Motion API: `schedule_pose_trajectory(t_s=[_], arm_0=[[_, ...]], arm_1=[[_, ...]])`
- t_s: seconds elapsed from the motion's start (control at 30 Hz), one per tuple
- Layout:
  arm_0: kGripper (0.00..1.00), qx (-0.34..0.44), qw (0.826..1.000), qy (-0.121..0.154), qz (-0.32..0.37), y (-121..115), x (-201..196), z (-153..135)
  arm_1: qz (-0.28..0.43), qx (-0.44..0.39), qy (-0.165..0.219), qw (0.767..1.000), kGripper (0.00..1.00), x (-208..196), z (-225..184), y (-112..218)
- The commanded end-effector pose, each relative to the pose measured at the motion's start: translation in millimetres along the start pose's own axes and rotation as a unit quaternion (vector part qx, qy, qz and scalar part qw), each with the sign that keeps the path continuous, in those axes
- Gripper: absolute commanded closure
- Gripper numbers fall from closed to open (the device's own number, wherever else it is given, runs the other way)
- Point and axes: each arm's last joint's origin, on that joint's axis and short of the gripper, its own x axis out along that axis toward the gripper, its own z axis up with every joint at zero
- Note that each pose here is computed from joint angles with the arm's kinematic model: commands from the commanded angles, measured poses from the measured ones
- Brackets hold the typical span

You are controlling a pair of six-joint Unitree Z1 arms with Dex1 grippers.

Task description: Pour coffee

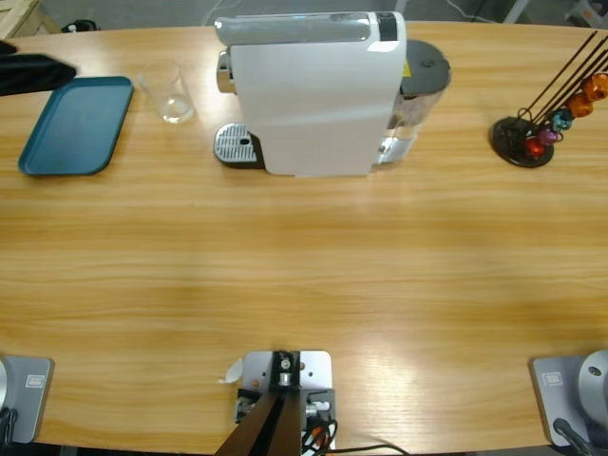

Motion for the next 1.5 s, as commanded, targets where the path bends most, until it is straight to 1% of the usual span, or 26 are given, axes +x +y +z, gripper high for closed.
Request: schedule_pose_trajectory(t_s=[0.03, 0.1, 0.13, 0.17, 0.3, 0.43, 0.6, 0.77, 1.33, 1.5], arm_0=[[0.0, 0.001, 0.994, 0.07, 0.081, 6.8, 85.3, -21.8], [0.0, 0.007, 0.99, 0.089, 0.105, 7.8, 104.8, -27.2], [0.0, 0.007, 0.989, 0.093, 0.114, 9.5, 114.6, -29.3], [0.0, 0.005, 0.988, 0.091, 0.12, 12.2, 125.7, -31.5], [0.004, 0.004, 0.99, 0.072, 0.123, 16.5, 152.9, -33.8], [0.004, -0.004, 0.993, 0.043, 0.108, 23.4, 168.6, -30.0], [0.004, -0.006, 0.997, 0.034, 0.07, 36.4, 185.1, -33.1], [0.004, 0.002, 0.998, 0.021, 0.06, 41.9, 195.7, -33.3], [0.0, -0.004, 0.998, 0.046, 0.048, 43.1, 226.4, -53.3], [0.013, -0.008, 0.998, 0.044, 0.048, 43.2, 232.4, -55.6]], arm_1=[[-0.014, 0.003, 0.031, 0.999, 0.0, -51.2, -39.2, -41.9], [-0.023, 0.009, 0.042, 0.999, 0.0, -53.7, -49.2, -51.8], [-0.025, 0.013, 0.046, 0.999, 0.0, -53.5, -51.9, -55.4], [-0.026, 0.017, 0.05, 0.998, 0.0, -52.5, -53.4, -58.8], [-0.029, 0.037, 0.052, 0.998, 0.0, -44.0, -51.4, -73.4], [-0.031, 0.048, 0.056, 0.997, 0.0, -28.0, -50.1, -80.9], [-0.027, 0.051, 0.058, 0.997, 0.0, -11.5, -52.1, -81.5], [-0.027, 0.056, 0.06, 0.996, 0.0, -6.0, -56.7, -86.1], [-0.017, 0.072, 0.066, 0.995, 0.0, 19.8, -66.1, -92.7], [-0.015, 0.074, 0.067, 0.995, 0.0, 24.7, -68.4, -94.3]])
